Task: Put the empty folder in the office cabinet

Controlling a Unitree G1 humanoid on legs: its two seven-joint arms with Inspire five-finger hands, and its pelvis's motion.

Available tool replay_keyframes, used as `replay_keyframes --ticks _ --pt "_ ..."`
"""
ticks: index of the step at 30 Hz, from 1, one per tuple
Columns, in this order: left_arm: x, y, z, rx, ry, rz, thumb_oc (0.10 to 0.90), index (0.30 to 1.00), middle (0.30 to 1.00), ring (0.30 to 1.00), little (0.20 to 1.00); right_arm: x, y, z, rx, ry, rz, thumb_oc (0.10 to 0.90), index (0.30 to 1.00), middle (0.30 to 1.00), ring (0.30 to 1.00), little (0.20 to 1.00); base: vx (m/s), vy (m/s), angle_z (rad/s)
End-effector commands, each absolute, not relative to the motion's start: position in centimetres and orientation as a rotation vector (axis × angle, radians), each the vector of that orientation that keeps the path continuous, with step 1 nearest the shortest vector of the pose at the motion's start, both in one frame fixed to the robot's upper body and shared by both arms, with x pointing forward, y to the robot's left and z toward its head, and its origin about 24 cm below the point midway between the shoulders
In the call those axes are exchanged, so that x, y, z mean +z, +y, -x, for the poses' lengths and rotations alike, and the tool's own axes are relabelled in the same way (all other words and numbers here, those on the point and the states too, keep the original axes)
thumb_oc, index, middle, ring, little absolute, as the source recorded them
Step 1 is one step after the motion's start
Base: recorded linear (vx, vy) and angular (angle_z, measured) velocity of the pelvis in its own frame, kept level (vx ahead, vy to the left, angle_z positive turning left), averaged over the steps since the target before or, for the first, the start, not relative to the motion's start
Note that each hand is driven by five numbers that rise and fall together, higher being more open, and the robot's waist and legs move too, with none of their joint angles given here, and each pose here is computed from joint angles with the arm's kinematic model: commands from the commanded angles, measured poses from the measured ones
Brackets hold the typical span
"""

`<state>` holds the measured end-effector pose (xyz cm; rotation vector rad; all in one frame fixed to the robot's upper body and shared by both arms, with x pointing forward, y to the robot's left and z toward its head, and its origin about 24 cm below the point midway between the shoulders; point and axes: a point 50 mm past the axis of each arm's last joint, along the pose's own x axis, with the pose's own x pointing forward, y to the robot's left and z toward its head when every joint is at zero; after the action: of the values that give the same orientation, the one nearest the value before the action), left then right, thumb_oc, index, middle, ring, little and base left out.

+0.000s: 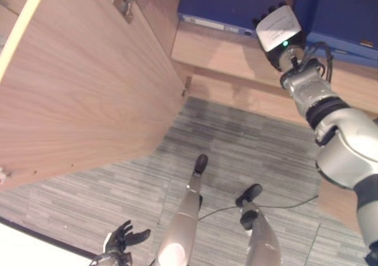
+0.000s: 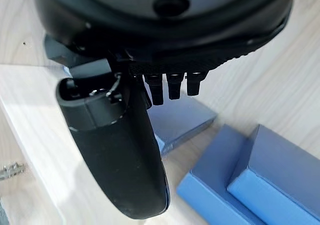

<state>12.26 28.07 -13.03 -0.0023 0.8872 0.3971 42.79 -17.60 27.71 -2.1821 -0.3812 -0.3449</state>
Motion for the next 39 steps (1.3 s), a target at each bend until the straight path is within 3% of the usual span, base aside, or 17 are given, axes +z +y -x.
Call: replay_keyframes --ticks 1,10,29,39 --pt "-12.3 32.3 -9.4 0.497 0.975 -0.134 0.800 0.900 0.900 0.900 0.900 36.1 -18.5 -41.3 -0.648 -0.446 2.178 0.800 0.900 0.900 0.900 0.900 0.00 0.000 0.00" --pt "-12.4 32.4 -8.9 0.487 0.984 -0.134 0.800 0.900 0.900 0.900 0.900 35.8 -21.4 -40.9 -0.686 -0.340 2.132 0.800 0.900 0.900 0.900 0.900 0.00 0.003 0.02" --pt "-12.4 32.5 -8.5 0.471 0.997 -0.148 0.800 0.900 0.900 0.900 0.900 33.8 -23.7 -41.0 -0.637 -0.214 2.079 0.800 0.900 0.900 0.900 0.900 0.00 0.000 0.00" --pt "-12.3 32.8 -7.9 0.477 0.999 -0.137 0.800 0.900 0.900 0.900 0.900 35.0 -31.3 -38.0 -0.794 0.007 1.956 0.800 0.900 0.900 0.900 0.900 0.01 0.003 0.02"
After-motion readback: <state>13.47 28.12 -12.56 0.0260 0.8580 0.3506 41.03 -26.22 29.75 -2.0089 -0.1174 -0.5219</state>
